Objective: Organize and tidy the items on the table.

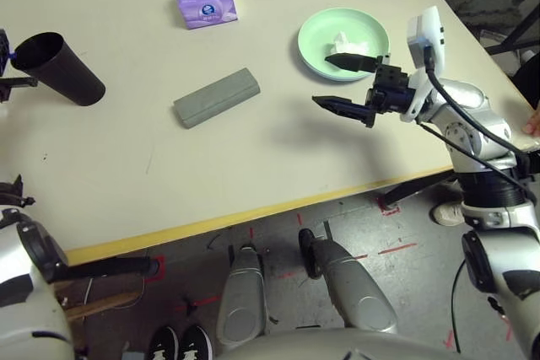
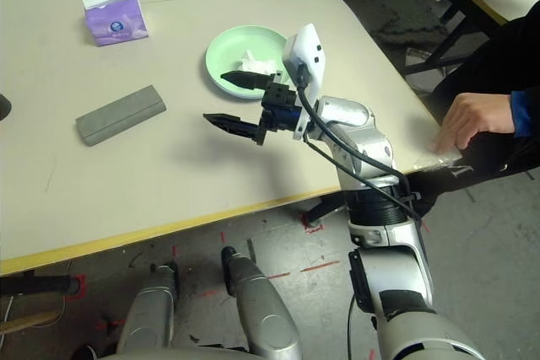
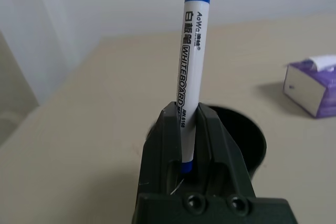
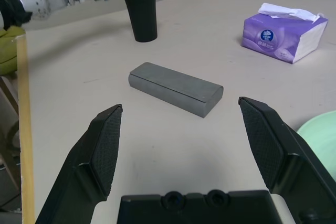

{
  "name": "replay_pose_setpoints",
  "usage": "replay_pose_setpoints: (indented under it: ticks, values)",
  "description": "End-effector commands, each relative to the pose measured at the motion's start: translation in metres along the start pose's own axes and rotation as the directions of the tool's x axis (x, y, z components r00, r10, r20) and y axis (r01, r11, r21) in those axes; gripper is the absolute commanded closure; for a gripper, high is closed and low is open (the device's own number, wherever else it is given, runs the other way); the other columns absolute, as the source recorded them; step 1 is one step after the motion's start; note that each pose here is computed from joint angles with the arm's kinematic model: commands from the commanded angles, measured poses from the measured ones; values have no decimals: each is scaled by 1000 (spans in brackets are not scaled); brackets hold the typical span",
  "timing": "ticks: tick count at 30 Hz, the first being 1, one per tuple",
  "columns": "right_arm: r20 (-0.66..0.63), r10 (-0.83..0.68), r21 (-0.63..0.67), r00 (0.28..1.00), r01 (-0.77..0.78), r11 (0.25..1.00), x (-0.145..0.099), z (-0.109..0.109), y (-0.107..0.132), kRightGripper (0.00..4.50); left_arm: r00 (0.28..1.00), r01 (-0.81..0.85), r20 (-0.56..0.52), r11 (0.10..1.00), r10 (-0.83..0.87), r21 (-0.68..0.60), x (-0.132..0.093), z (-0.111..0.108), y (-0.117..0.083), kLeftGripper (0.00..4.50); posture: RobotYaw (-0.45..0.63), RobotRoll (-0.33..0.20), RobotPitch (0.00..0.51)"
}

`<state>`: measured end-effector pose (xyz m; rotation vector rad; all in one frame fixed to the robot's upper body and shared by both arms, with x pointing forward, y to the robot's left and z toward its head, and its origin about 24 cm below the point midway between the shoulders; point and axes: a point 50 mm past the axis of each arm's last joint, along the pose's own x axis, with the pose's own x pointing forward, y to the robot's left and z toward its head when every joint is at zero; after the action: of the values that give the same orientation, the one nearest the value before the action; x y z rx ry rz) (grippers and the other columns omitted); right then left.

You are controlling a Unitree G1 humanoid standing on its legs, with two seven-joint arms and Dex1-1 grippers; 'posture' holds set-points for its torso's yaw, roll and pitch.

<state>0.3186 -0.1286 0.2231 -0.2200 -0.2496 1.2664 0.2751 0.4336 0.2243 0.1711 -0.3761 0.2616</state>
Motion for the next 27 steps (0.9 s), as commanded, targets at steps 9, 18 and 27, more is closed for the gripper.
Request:
replay_pose_setpoints:
  ticks: [9, 18, 27]
  values:
    - [18, 18, -23, 1000, -17, 1000, -2, 12, 2, 0, 1000, -5, 1, 999, 5, -39, -5, -10, -3, 4220, -145, 0, 315]
    - [24, 20, -29, 1000, -20, 999, 1, 13, 1, 0, 1000, 5, 17, 999, -4, -44, -2, -6, -4, 1444, -142, 0, 316]
    - [24, 19, -27, 1000, -18, 999, 1, 13, 0, 0, 998, 54, 47, 997, -51, -61, 0, 1, -6, 24, -137, 0, 316]
